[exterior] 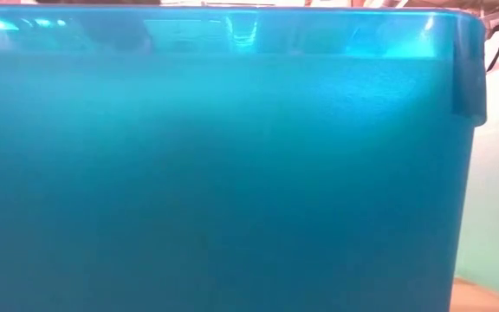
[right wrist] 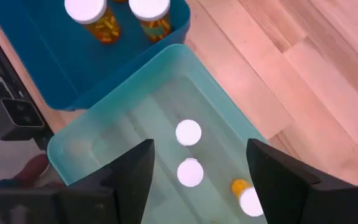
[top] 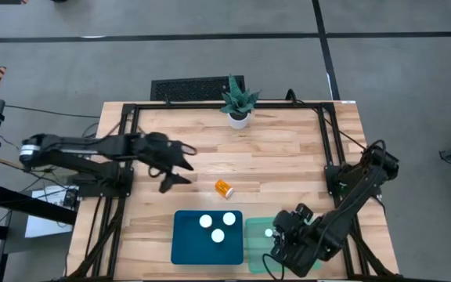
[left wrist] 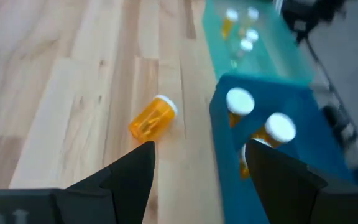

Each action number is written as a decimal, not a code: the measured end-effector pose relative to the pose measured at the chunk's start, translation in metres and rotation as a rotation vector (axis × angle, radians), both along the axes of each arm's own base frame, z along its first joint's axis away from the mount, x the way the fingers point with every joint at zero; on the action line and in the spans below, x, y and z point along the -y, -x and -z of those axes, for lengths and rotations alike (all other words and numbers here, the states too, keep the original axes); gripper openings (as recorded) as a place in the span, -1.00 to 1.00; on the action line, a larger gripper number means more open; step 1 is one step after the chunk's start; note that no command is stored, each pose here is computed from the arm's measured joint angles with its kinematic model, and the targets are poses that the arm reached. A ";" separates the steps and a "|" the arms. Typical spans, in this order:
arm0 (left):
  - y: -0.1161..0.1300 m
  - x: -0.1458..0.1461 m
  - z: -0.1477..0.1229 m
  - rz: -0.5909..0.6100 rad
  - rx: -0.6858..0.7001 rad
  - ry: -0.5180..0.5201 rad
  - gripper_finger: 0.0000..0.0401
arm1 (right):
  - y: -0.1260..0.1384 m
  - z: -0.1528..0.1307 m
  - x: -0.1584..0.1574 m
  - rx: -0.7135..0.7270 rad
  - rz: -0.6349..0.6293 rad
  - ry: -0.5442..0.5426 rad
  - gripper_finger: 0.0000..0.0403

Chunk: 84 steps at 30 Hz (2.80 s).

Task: Pick and place medicine bottles into bin by pill shape (circle, oval)
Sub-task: Put the large orange pill bottle into the blue bin

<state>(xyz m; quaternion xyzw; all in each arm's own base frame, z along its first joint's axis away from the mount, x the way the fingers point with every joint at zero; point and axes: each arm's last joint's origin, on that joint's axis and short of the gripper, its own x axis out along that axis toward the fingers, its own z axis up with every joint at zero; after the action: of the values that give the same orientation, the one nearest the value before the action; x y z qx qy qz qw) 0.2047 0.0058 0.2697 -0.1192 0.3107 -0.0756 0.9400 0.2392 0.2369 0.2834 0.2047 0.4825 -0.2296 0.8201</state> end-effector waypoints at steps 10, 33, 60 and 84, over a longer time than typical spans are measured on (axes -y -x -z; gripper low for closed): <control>-0.086 -0.004 0.010 0.275 -0.137 -0.222 0.21 | -0.002 0.000 0.001 -0.006 -0.024 0.012 0.32; -0.172 -0.004 0.096 0.576 -0.473 -0.463 0.51 | 0.005 0.001 -0.005 -0.011 -0.052 0.010 0.32; -0.183 -0.007 0.126 0.558 -0.516 -0.484 -0.15 | 0.005 0.001 -0.004 -0.014 -0.053 0.018 0.32; -0.132 0.001 -0.011 0.339 -0.227 -0.208 -0.08 | -0.028 -0.053 0.046 0.381 -0.064 0.245 0.32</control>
<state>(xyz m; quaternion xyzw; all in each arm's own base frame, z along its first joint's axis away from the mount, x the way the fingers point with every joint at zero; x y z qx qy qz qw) 0.3370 0.0053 0.2808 0.0243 0.4361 -0.1860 0.8801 0.2667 0.1911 0.3367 0.1275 0.2936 -0.2174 0.9221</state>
